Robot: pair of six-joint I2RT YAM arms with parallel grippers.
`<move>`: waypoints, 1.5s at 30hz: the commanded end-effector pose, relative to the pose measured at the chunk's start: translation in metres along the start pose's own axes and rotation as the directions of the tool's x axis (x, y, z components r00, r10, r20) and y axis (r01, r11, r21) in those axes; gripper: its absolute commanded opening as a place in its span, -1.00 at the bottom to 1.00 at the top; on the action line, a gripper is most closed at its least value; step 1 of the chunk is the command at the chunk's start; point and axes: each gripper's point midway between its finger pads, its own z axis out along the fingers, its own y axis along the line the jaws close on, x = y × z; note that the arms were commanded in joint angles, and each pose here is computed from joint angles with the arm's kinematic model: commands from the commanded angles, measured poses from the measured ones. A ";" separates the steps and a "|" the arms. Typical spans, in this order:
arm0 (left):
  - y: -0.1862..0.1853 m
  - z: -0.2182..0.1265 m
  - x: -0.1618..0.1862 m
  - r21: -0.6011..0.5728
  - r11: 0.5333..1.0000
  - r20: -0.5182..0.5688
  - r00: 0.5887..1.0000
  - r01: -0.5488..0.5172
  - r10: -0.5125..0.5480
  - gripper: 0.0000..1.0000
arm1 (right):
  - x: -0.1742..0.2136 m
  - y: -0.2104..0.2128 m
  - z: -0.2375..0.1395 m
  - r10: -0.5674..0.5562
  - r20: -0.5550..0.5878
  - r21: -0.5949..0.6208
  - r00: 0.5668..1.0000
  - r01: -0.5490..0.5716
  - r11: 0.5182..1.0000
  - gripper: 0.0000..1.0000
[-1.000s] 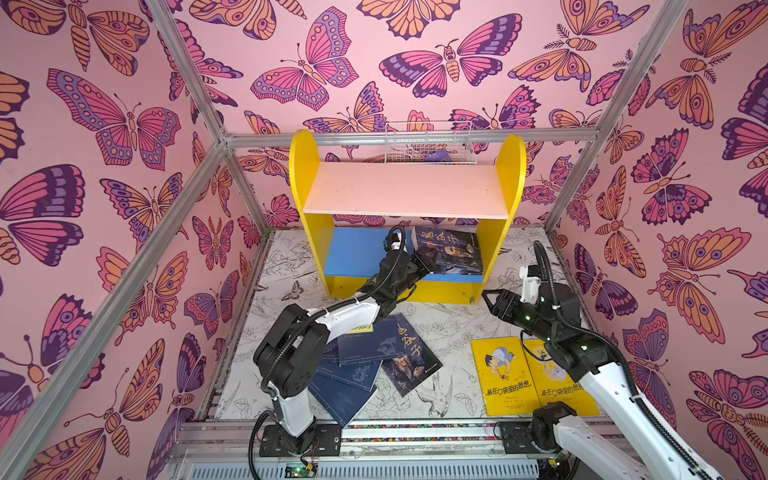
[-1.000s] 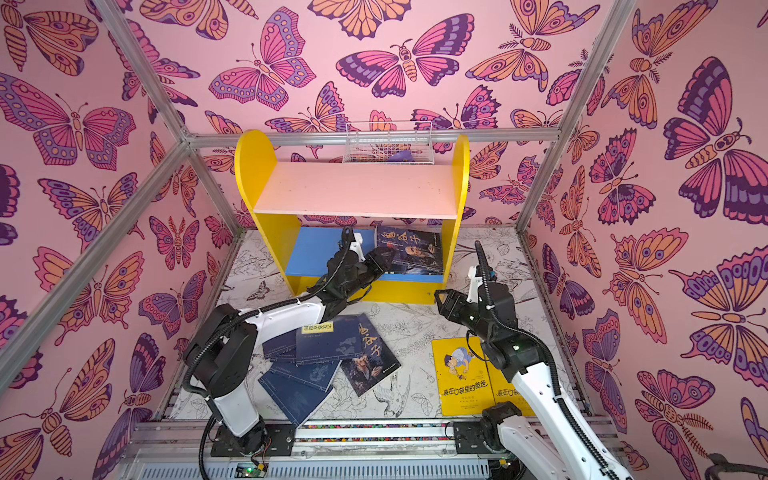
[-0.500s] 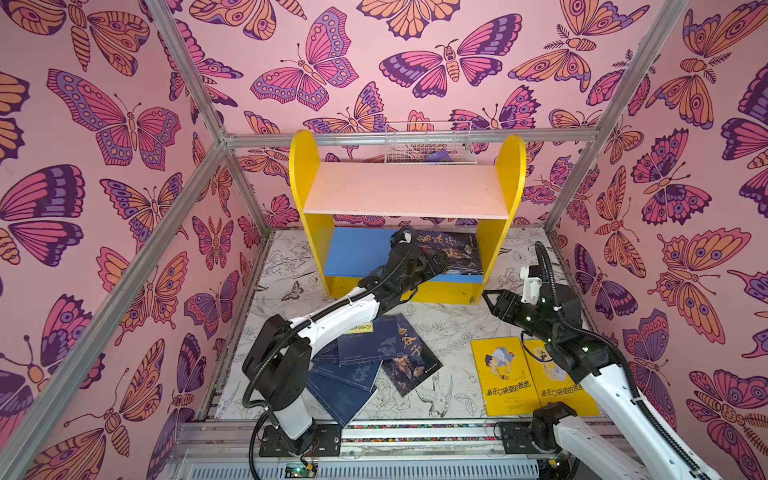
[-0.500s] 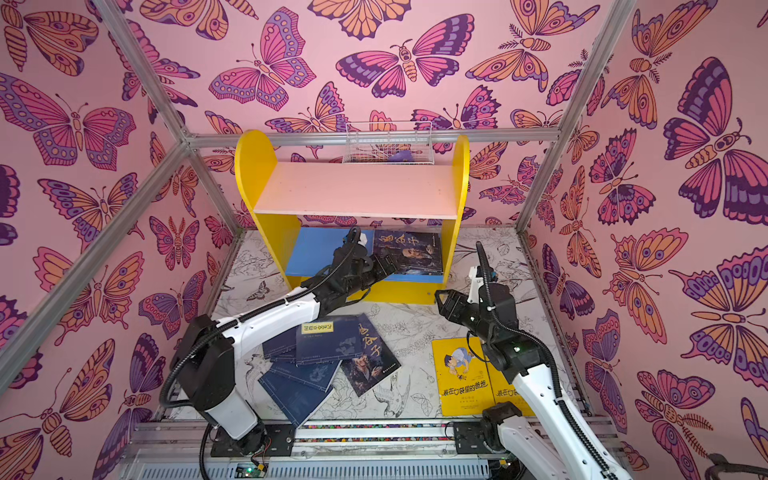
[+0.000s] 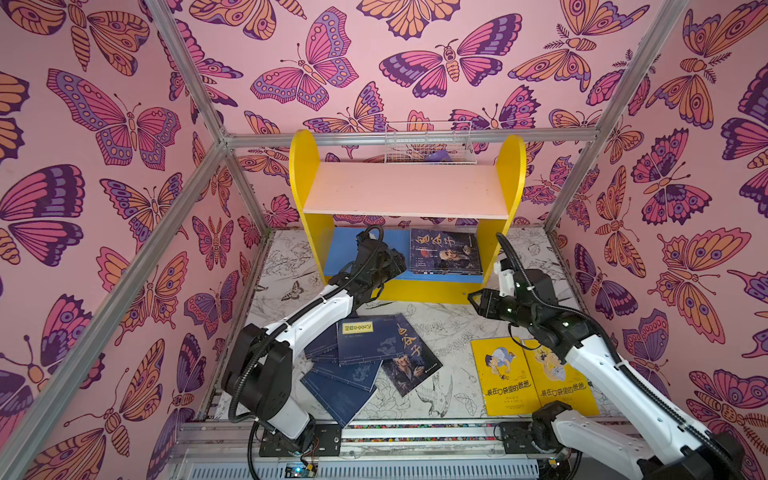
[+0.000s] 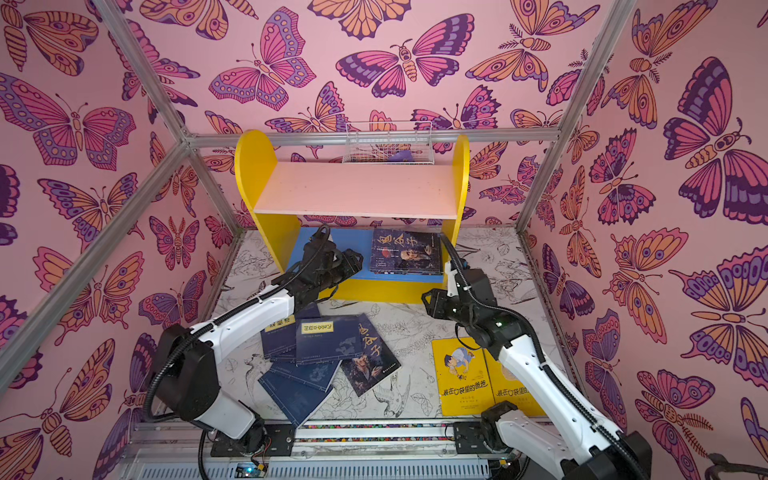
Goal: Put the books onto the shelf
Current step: 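Push the purple book flat onto the black book with both grippers, then withdraw both grippers and reach down to the second purple book on the table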
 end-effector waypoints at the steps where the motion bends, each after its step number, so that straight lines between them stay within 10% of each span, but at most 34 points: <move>1: 0.002 0.019 0.002 -0.020 0.998 -0.021 0.998 -0.054 0.054 0.07 | -0.010 0.015 0.013 -0.134 -0.006 0.056 0.991 0.134 0.989 -0.14; 18: 0.005 0.072 0.000 -0.069 0.993 -0.025 0.995 -0.097 0.095 -0.21 | -0.048 0.022 0.100 -0.051 -0.063 0.121 0.997 0.058 0.991 -0.46; 45: 0.001 0.069 0.020 -0.067 0.993 -0.057 0.994 -0.098 0.095 -0.08 | -0.048 0.011 0.048 -0.083 0.049 0.133 0.995 0.075 0.988 -0.42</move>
